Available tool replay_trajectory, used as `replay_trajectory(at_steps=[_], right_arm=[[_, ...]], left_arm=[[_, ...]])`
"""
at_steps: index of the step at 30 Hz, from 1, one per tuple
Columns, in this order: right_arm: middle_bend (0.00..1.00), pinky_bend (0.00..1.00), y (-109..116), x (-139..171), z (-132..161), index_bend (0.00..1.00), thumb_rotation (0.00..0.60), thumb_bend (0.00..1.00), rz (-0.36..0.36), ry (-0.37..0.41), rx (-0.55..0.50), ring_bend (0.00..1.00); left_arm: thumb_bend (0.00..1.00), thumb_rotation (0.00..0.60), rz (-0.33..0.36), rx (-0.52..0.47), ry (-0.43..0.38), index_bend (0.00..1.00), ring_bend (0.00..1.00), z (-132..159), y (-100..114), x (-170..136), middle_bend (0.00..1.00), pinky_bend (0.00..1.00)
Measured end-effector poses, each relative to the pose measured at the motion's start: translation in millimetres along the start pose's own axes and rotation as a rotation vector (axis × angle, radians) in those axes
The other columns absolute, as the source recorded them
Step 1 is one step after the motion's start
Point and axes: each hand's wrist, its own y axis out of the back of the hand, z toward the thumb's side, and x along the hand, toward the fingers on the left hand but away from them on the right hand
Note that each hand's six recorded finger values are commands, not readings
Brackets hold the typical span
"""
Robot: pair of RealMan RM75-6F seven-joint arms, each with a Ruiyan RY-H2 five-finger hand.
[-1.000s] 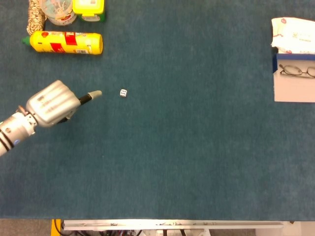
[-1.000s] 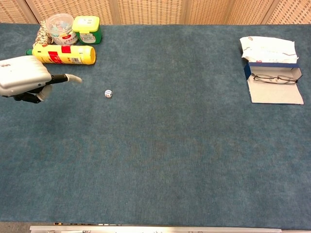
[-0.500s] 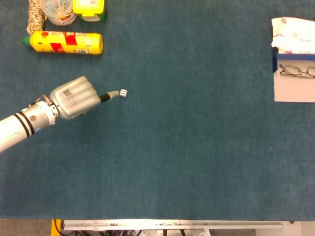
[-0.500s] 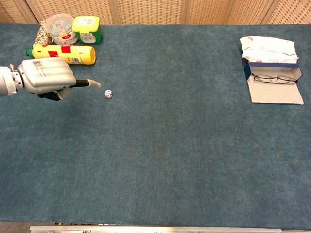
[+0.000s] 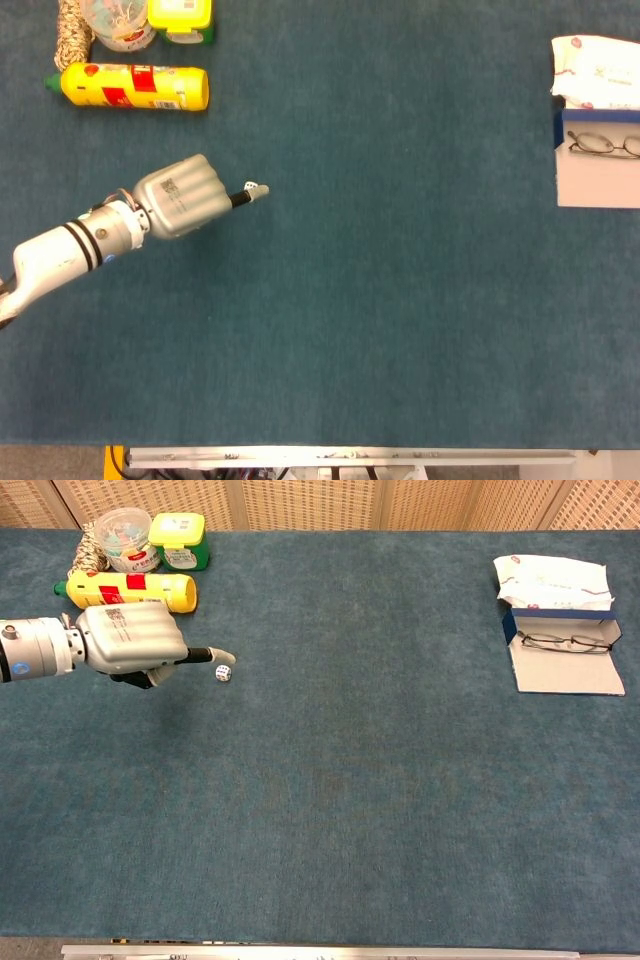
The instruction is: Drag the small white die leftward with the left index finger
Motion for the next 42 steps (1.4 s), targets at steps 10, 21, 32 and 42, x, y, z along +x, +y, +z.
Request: replay_trajectory(at_steps=[10,21,32,42], right_arm=[[0.32,0.26,-2,-1,-2,0.34,0.600,0.06,0.012,-0.008,0.004,0.17],[0.32,0.26,-4,1,-1,0.34,0.600,0.06,0.022,-0.007,0.011,0.17],[0.32,0.26,-6,1,-2,0.34,0.600,0.06,0.030,-0.012,0.017,0.17],[0.32,0.26,-5,1,-4,0.34,0.600,0.06,0.030,-0.018,0.018,0.17]], left_arm=[[0.98,0.600,-0.047,0.037,-0.004,0.09,0.91,3,-5,13,1.00,1.00],[0.98,0.600,-0.040,0.058,-0.026,0.09,0.91,12,2,21,1.00,1.00],[0.98,0.600,-0.062,0.078,-0.020,0.09,0.91,13,1,30,1.00,1.00],[0.98,0.600,-0.109,0.109,0.009,0.10,0.91,5,-9,32,1.00,1.00]])
